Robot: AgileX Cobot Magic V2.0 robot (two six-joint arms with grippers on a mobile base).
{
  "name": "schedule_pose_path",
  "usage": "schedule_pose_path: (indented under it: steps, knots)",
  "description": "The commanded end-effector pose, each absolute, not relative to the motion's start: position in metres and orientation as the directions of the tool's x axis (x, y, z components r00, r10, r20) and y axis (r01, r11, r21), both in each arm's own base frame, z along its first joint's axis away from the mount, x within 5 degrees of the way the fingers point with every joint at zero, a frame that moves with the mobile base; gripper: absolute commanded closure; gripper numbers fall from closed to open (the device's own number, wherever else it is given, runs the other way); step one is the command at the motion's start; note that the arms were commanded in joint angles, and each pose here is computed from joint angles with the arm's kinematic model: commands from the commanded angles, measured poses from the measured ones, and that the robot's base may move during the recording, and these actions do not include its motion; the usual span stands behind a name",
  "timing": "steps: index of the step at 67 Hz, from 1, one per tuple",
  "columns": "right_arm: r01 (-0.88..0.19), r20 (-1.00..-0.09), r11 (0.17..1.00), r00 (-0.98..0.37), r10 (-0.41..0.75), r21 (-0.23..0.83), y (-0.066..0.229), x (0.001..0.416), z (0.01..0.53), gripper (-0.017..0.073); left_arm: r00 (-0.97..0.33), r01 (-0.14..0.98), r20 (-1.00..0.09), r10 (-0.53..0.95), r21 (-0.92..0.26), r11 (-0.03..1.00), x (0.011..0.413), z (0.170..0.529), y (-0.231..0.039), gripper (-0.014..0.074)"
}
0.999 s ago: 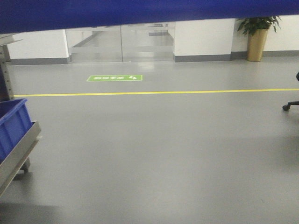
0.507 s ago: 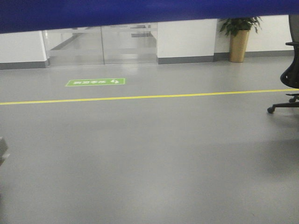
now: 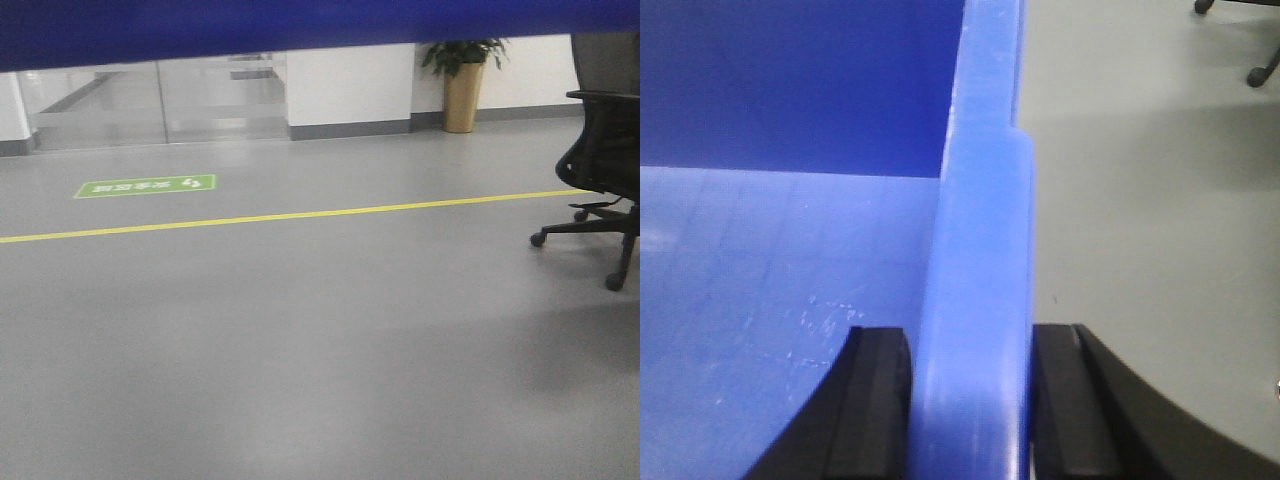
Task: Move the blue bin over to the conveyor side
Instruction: 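Hold the blue bin with both grippers while driving away from the rack, then carry the blue bin with both grippers to the red-framed grey table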
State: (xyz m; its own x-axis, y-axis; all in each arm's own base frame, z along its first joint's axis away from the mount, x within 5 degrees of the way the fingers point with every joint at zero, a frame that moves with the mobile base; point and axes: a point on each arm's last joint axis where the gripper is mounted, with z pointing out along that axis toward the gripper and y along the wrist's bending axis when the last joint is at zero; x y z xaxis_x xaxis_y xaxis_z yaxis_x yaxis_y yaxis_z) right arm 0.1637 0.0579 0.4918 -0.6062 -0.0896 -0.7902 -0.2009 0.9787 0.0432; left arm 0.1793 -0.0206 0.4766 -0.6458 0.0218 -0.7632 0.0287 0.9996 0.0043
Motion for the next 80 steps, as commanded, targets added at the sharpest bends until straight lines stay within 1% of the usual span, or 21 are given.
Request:
schedule_pose_path:
  steps: [1, 18, 40, 80]
  knots:
    - [-0.188, -0.871, 0.982, -0.482, -0.093, -0.001, 0.0517, 0.1631, 0.5071, 0.0639, -0.559, 0.033, -0.828, 0.04, 0.027, 0.999, 0.1779, 0.4885, -0.0193, 0.0612]
    - [-0.188, -0.871, 0.982, -0.482, -0.093, -0.001, 0.0517, 0.1631, 0.5071, 0.0639, -0.557, 0.033, -0.83, 0.04, 0.026, 0.999, 0.178, 0.4887, -0.0193, 0.0612]
    - [-0.188, -0.871, 0.982, -0.482, -0.093, -0.001, 0.0517, 0.1631, 0.5071, 0.0639, -0.52, 0.037, -0.853, 0.04, 0.024, 0.999, 0.1801, 0.492, -0.02, 0.0612]
    - [-0.19, -0.876, 0.982, -0.473, -0.091, 0.0, 0.052, 0.1635, 0.5079, 0.0639, -0.519, 0.038, -0.854, 0.04, 0.023, 0.999, 0.1802, 0.4921, -0.02, 0.0612]
